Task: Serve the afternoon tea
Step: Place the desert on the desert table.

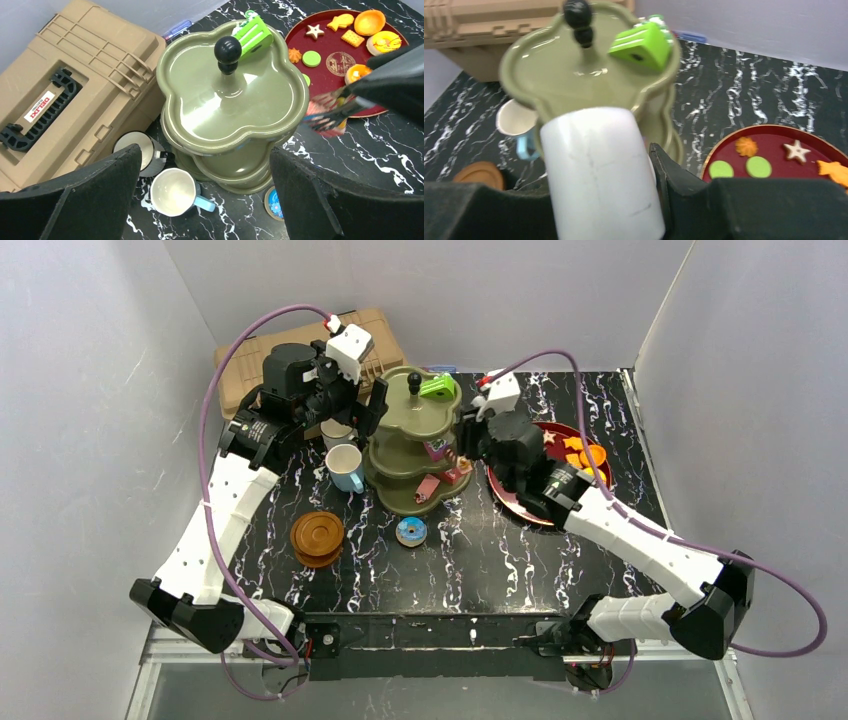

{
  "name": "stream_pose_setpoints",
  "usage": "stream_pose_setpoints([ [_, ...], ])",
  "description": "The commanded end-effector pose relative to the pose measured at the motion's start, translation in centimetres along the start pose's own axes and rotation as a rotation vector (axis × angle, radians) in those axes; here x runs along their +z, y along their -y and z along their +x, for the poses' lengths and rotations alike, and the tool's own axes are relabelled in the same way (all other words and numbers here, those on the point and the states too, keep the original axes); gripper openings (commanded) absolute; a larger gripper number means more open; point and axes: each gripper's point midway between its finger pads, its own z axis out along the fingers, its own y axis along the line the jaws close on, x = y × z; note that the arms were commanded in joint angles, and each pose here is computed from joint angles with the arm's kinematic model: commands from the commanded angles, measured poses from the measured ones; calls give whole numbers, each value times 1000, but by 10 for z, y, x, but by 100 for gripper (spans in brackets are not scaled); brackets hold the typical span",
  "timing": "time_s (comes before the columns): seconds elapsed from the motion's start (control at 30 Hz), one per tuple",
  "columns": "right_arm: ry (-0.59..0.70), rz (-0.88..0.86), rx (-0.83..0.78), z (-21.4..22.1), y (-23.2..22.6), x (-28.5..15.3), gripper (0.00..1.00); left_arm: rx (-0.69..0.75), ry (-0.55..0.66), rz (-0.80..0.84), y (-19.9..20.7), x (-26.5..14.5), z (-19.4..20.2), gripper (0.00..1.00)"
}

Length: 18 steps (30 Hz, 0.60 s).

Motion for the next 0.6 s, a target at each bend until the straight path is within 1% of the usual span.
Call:
stream_pose_setpoints([
  [0.0,137,4,106,-43,-31,-11,1,-9,28,41,6,-16,-7,98],
  [0.2,201,-5,163,-36,-55,-14,1,2,36,48,8,-18,-3,98],
  [0.33,279,3,204,-34,-65,-21,1,0,32,53,8,-16,-2,98],
  [0.47,289,12,213,-22,-75,-20,1,-1,36,58,9,-17,-3,98],
  [0.57,329,16,223,-15,-81,-24,1,1,42,59,10,-20,-4,98],
])
